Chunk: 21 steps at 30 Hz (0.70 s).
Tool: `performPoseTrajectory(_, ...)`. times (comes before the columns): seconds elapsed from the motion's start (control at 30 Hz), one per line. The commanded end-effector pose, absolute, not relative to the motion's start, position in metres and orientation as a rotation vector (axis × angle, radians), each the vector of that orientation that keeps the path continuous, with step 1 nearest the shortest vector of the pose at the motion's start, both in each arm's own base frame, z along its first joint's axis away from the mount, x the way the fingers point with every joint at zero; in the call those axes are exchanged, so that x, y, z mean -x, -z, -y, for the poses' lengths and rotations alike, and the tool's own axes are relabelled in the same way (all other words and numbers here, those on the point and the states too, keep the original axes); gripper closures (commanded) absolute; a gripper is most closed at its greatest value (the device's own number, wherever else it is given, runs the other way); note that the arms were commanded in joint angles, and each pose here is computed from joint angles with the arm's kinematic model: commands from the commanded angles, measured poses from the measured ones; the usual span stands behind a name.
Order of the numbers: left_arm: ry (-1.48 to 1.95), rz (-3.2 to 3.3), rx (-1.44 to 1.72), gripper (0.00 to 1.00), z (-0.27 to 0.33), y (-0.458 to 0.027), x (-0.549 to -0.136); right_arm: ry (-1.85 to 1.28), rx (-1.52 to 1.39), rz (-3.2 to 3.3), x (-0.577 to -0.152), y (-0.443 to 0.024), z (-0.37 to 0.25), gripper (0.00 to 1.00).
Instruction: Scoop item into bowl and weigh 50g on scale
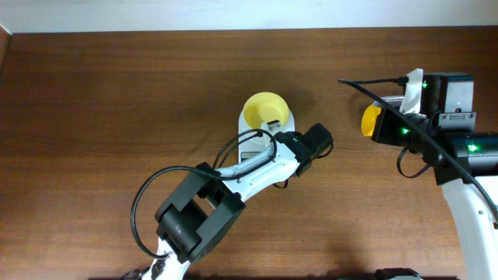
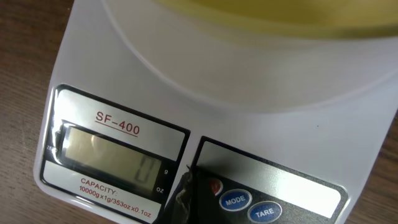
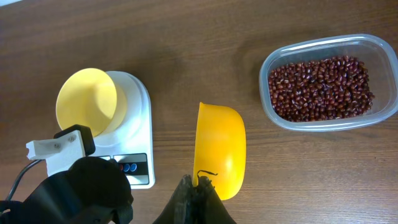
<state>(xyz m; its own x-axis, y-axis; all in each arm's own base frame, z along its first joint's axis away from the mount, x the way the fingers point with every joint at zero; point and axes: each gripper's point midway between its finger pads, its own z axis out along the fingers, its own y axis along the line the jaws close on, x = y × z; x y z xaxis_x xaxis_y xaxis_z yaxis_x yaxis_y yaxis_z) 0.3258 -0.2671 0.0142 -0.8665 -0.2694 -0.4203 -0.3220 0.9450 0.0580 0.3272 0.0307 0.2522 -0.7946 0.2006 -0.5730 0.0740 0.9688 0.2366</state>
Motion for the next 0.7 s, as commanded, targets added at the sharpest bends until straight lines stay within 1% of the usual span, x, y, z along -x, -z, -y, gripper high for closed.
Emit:
performPoseTrajectory(0.0,-0.083,-2.882,0.344,1.00,0.293,0.038,-0.295,-0.248,-0.184,-2.446,-0.328,-0.265,-0.027,0.96)
performPoseTrajectory(0.4,-0.054,-2.938,0.214,1.00,0.299,0.040,-0.289,-0.245,-0.174,-2.443,-0.329,-0.265,-0.027,0.96)
performPoseTrajectory(0.67,-0.151,-2.863,0.216,1.00,0.286,0.036,-0.299,-0.238,-0.156,-2.443,-0.329,-0.265,-0.027,0.96)
